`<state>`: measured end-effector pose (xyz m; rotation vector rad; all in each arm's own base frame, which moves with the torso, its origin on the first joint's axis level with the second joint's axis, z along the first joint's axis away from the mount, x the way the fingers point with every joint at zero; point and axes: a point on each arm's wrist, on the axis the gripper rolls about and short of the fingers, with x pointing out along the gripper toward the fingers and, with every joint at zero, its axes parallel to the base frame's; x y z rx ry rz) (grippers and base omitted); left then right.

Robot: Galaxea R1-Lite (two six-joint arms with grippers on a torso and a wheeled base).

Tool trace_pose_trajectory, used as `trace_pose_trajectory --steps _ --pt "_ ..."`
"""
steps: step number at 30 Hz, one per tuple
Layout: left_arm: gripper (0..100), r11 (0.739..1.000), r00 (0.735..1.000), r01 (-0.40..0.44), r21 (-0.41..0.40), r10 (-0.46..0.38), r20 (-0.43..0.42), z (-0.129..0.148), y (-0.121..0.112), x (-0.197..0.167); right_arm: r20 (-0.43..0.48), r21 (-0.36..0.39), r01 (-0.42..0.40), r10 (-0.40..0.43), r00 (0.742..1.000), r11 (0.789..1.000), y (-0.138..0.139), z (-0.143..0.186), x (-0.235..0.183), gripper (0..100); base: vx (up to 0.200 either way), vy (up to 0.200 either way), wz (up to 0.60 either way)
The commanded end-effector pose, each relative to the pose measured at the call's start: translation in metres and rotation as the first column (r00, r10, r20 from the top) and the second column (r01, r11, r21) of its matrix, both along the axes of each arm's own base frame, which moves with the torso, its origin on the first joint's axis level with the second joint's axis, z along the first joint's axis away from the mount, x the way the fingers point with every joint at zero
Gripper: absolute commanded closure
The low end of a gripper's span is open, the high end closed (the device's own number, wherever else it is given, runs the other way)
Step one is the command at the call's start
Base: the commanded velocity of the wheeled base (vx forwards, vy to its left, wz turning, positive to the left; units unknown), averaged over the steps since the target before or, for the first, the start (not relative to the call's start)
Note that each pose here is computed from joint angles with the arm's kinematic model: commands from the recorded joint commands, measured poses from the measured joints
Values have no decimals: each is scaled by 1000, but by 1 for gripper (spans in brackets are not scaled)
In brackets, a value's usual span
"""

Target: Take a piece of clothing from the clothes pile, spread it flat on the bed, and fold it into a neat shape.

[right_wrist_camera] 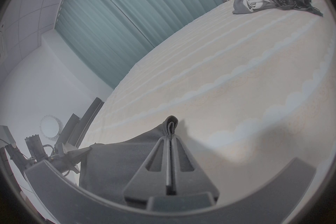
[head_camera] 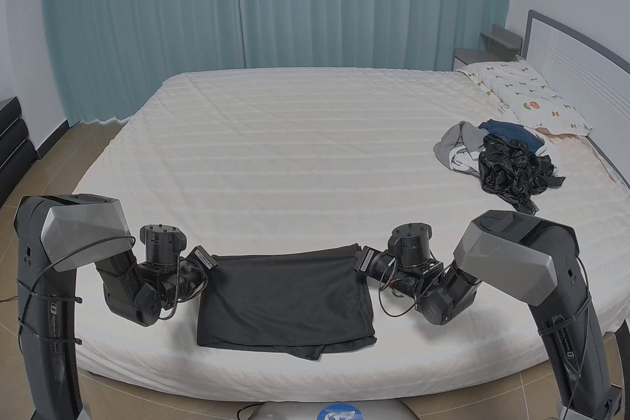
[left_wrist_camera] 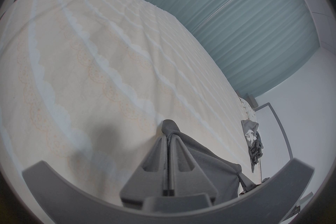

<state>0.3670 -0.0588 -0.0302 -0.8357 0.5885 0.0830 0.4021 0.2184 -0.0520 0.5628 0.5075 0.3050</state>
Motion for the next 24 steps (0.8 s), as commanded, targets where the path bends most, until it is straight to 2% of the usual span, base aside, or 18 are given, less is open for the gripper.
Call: trace_pose_trajectory --steps 1,3,4,10,14,19,20,22,24 --pt "100 1000 1000 2 -1 -2 -1 -1 0 0 -5 -5 -2 2 1000 1000 0 -2 -2 100 0 0 0" --pt "100 1000 1000 6 -8 -6 1 0 0 0 -10 -10 -6 6 1000 1000 0 -3 -3 100 0 0 0" --pt "0 1000 1000 6 -7 -6 -2 -1 0 0 -9 -8 -7 7 1000 1000 1 -3 -3 0 0 0 0" --pt "0 1000 1000 6 -6 -6 -2 -1 0 0 19 4 -5 5 1000 1000 2 1 -3 0 0 0 0" --pt "0 1000 1000 6 -7 -6 -2 0 0 0 39 6 29 -29 999 1000 -9 10 -6 0 0 0 0" --pt "0 1000 1000 -1 -12 1 -9 2 2 -5 61 18 68 -69 996 997 -34 30 -18 0 0 0 0" --pt "0 1000 1000 -6 -14 6 0 8 5 -9 75 23 90 -92 993 996 -48 40 -25 0 0 0 0" --pt "0 1000 1000 -9 -16 9 10 12 6 -11 88 29 103 -105 991 994 -56 48 -30 0 0 0 0" --pt "0 1000 999 -16 -20 17 44 20 11 -18 98 36 133 -136 986 990 -76 65 -46 0 0 0 0"
